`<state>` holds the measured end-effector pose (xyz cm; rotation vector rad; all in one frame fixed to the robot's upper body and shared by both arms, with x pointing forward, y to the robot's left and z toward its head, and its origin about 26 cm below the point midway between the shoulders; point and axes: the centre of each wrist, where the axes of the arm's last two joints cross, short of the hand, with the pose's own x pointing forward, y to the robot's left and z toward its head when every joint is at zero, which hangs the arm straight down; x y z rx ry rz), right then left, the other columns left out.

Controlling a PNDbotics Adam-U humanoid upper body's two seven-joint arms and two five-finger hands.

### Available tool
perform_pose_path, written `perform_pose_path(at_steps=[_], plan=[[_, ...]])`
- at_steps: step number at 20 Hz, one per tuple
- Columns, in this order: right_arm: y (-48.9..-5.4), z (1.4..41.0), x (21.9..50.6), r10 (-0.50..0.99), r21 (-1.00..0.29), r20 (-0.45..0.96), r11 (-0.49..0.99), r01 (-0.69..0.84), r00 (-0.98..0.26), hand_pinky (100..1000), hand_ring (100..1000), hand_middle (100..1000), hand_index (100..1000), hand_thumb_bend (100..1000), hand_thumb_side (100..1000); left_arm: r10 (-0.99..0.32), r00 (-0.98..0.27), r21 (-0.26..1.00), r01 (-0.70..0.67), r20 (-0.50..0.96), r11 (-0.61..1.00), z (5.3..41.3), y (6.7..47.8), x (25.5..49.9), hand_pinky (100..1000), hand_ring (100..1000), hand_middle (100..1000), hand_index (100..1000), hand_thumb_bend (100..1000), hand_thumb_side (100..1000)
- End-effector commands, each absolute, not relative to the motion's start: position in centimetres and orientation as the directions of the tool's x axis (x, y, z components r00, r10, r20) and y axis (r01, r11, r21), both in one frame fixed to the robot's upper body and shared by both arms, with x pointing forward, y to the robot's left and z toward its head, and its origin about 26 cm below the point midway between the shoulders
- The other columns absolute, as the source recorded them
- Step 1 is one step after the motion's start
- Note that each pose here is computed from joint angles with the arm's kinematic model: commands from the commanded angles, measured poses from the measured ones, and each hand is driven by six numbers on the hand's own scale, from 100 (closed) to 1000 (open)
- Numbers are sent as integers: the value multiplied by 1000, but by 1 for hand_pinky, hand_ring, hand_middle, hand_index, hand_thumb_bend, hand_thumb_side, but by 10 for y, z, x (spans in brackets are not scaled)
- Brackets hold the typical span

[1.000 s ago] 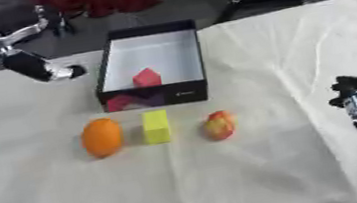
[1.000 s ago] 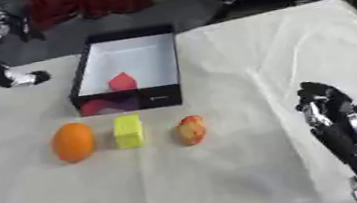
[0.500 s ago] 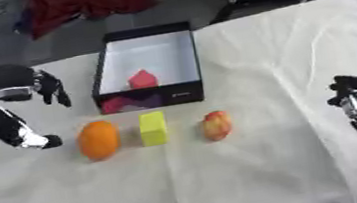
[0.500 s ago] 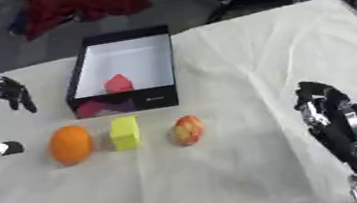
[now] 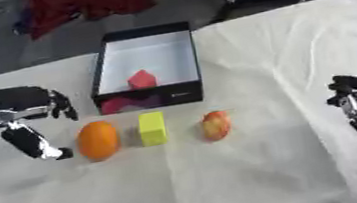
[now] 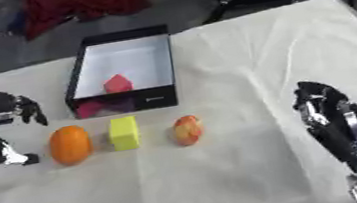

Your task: Pick up objects on the table and place them in the box.

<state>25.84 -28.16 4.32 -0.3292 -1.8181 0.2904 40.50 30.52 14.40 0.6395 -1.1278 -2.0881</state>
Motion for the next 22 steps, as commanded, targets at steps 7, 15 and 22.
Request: perform_pose_path(at_steps=[7,15,22], plan=[[-285,50,260,384,-377,881,923,80,-275,746,651,702,802,100,680,-742,-661,887,270,-113,-375,132,294,411,720,616,658,775,338,394],[-284,50,260,382,-376,882,923,77,-275,746,651,701,801,100,679,-745,-662,915,248,-81,-319,123,284,413,625,483,509,651,200,229],[-284,49,260,383,-376,883,923,78,-273,747,651,701,801,100,681,-760,-648,963,174,-45,-205,143,283,412,543,378,392,510,135,226]])
